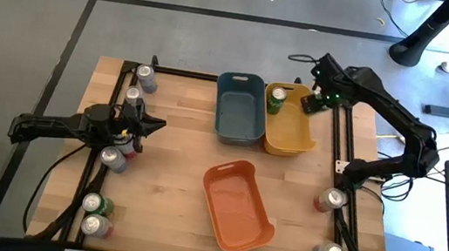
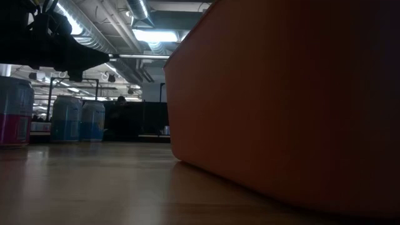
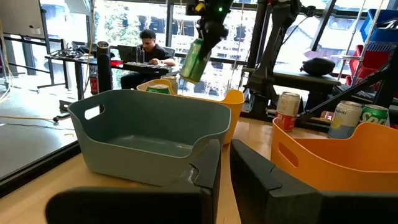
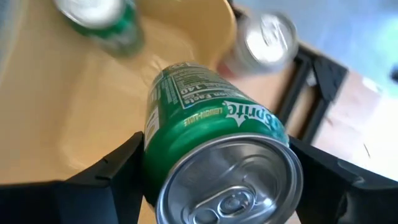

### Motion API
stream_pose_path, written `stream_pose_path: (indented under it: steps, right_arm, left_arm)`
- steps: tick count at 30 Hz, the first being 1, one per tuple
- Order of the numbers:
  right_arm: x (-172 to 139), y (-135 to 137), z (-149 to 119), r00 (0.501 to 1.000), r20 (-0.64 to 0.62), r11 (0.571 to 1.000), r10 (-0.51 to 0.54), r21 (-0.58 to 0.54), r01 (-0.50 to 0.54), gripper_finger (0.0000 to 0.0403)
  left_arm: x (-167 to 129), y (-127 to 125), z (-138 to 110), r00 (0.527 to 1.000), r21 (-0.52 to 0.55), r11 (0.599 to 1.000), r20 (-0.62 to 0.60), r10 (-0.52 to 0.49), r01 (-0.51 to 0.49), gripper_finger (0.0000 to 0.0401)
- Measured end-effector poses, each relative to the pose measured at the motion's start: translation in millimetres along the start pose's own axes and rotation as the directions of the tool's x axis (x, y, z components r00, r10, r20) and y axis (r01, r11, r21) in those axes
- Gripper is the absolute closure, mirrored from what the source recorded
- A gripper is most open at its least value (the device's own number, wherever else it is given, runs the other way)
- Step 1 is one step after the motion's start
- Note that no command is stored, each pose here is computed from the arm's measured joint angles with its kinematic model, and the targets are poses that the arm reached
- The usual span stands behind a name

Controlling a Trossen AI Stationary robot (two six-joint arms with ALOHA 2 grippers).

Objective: Sort soda cans
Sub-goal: Put the green soda can into the yellow bin

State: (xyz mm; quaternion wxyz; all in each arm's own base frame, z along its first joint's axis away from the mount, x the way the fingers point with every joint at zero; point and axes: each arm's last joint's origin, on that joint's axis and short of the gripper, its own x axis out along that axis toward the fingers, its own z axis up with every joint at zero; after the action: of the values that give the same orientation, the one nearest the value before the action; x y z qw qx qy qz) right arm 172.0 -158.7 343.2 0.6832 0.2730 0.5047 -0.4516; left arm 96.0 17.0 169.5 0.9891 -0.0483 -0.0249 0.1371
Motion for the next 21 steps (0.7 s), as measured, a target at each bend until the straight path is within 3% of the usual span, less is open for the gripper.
stream_pose_path:
  steps: [6, 21]
  right_arm:
    - [10, 8, 11, 0.999, 0.025, 1.000, 0.025, -0.003, -0.025, 0.0109]
    - [101, 39, 44, 0.987, -0.137, 0.986, -0.081, -0.157, 0.059, 0.0107]
  left_arm:
    - [0, 0, 0, 1.000, -0.010, 1.000, 0.000, 0.000, 0.000, 0.0372]
    - [0, 0, 0, 1.000, -0.034, 0.999, 0.000, 0.000, 0.000, 0.0372]
